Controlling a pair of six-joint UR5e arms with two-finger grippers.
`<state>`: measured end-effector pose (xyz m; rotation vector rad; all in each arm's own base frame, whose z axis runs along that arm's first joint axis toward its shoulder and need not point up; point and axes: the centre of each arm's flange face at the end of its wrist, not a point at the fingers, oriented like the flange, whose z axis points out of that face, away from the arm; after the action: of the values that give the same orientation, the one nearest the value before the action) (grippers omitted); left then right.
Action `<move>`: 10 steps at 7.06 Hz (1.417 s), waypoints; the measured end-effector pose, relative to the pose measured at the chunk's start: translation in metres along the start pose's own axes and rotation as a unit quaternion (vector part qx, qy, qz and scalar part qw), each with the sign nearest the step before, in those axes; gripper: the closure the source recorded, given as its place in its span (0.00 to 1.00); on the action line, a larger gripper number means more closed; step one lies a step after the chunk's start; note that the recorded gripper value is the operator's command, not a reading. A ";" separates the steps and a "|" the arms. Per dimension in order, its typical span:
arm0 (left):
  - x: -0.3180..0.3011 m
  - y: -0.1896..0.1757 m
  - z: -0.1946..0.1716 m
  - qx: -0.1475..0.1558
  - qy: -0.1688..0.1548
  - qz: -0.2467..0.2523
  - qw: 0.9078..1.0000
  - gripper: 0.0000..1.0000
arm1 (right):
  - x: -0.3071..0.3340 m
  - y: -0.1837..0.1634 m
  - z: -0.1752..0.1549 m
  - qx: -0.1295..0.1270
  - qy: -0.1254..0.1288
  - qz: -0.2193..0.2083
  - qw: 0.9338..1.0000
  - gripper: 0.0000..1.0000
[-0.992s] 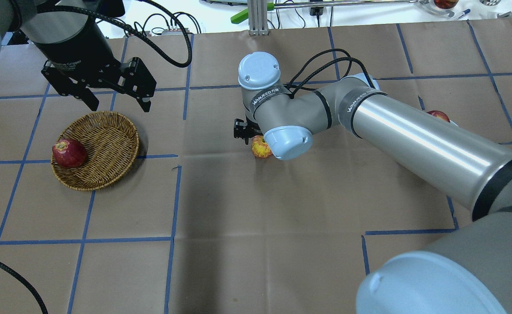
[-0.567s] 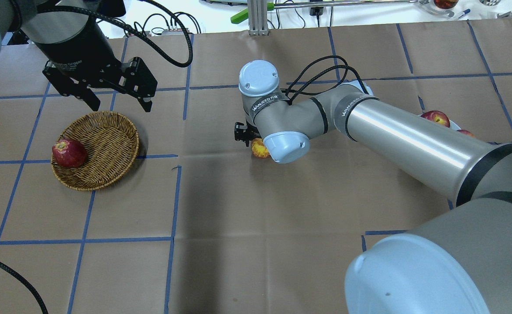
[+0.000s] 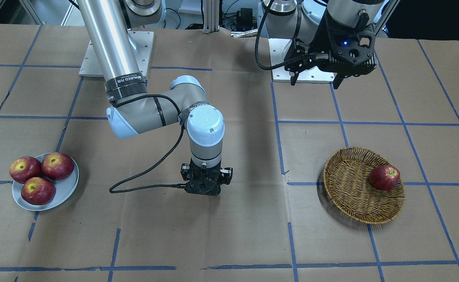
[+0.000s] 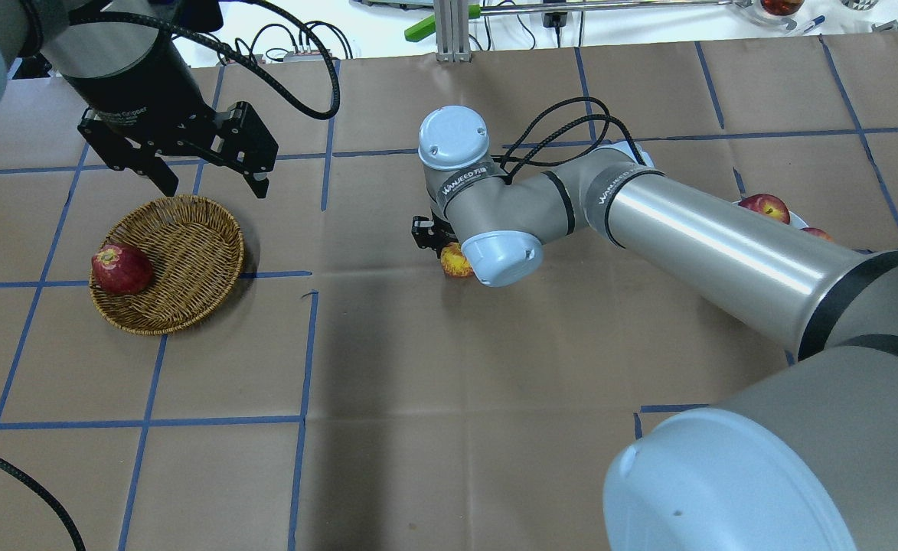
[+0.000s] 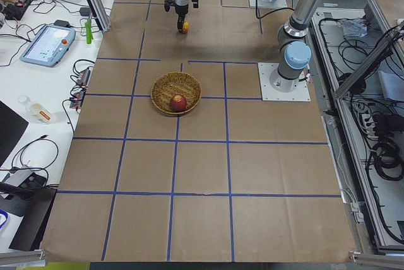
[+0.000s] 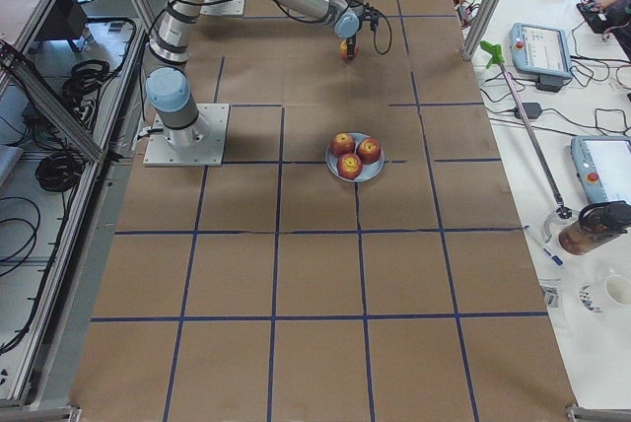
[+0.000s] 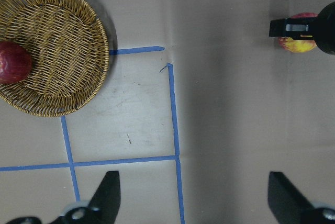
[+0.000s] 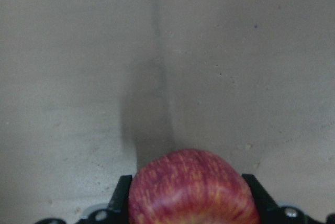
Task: Transfer apple from basket to plate
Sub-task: 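Lift the apple with the right gripper and carry it over the white plate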
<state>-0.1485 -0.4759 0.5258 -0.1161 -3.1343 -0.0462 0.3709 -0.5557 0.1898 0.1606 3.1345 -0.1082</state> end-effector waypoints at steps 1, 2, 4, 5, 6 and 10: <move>0.000 0.000 0.000 0.000 0.000 0.000 1.000 0.01 | 0.001 -0.001 -0.005 0.002 -0.001 0.000 1.000 0.33; 0.000 0.000 0.000 0.000 0.000 0.000 1.000 0.01 | 0.003 -0.003 -0.017 0.005 -0.003 0.001 1.000 0.33; 0.000 0.000 0.000 0.000 -0.001 0.000 1.000 0.01 | 0.023 -0.004 -0.067 0.006 -0.002 -0.011 1.000 0.33; 0.000 0.000 0.000 0.000 -0.001 0.001 1.000 0.01 | 0.047 -0.006 -0.097 0.001 0.002 -0.025 1.000 0.33; 0.000 0.000 0.000 0.000 -0.002 0.001 1.000 0.01 | 0.088 -0.014 -0.130 -0.008 0.008 -0.037 0.999 0.33; -0.001 0.001 -0.002 0.002 -0.003 0.001 1.000 0.01 | 0.339 -0.057 -0.202 -0.040 0.013 -0.122 0.992 0.33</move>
<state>-0.1478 -0.4746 0.5278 -0.1200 -3.1407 -0.0398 0.0287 -0.5635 0.3932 -0.2254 3.1625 0.0215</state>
